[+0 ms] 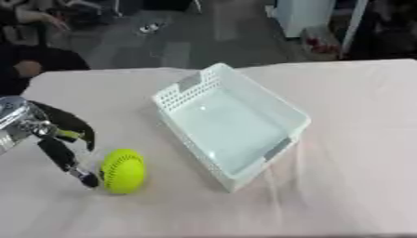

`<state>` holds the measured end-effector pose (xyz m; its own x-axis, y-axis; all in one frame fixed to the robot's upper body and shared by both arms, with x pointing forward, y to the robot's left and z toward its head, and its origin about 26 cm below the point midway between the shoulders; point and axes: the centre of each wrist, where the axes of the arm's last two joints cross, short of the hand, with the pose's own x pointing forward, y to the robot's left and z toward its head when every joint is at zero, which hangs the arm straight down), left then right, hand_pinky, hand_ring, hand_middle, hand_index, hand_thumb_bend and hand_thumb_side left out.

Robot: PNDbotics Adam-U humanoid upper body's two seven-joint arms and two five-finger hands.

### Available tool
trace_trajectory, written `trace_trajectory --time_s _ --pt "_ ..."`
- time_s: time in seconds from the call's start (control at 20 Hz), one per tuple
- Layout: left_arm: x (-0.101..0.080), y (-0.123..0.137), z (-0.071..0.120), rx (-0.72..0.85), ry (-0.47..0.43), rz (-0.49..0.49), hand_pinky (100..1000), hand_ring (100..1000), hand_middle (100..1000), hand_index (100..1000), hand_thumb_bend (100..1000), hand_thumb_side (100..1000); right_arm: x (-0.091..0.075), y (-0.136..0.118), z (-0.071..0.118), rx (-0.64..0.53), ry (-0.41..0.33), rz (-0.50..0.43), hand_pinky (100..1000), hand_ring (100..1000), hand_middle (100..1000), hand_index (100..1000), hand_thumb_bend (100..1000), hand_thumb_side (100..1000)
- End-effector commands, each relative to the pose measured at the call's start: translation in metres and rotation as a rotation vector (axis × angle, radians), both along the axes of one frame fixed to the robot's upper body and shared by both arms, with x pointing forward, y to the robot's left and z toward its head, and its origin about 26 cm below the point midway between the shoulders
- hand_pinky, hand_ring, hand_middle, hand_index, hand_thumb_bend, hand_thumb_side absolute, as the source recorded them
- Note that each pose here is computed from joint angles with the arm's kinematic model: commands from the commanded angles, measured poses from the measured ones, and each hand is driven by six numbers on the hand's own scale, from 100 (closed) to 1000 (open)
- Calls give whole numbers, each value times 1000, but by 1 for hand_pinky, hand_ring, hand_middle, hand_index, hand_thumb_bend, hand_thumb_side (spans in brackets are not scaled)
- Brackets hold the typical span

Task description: Pick up objects on the table and place them in the box.

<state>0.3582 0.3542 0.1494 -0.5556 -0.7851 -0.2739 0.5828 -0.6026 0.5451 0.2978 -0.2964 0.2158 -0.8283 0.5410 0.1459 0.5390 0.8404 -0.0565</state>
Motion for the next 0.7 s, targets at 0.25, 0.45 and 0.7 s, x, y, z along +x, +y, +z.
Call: trace_trajectory --time_s 0.25,0.45,0.7 --pt "6 -16 17 -54 1 -54 1000 998 999 997 446 834 -1 1 11 -11 -37 11 345 505 564 597 100 1000" --pt "4 -25 20 -155 -4 -40 1000 972 1000 1000 412 739 -1 1 11 -10 -39 12 346 505 563 597 100 1000" --pt "3 -34 19 -268 16 -32 1000 981 1000 1000 436 731 -1 1 12 -8 -40 14 346 505 563 597 100 1000"
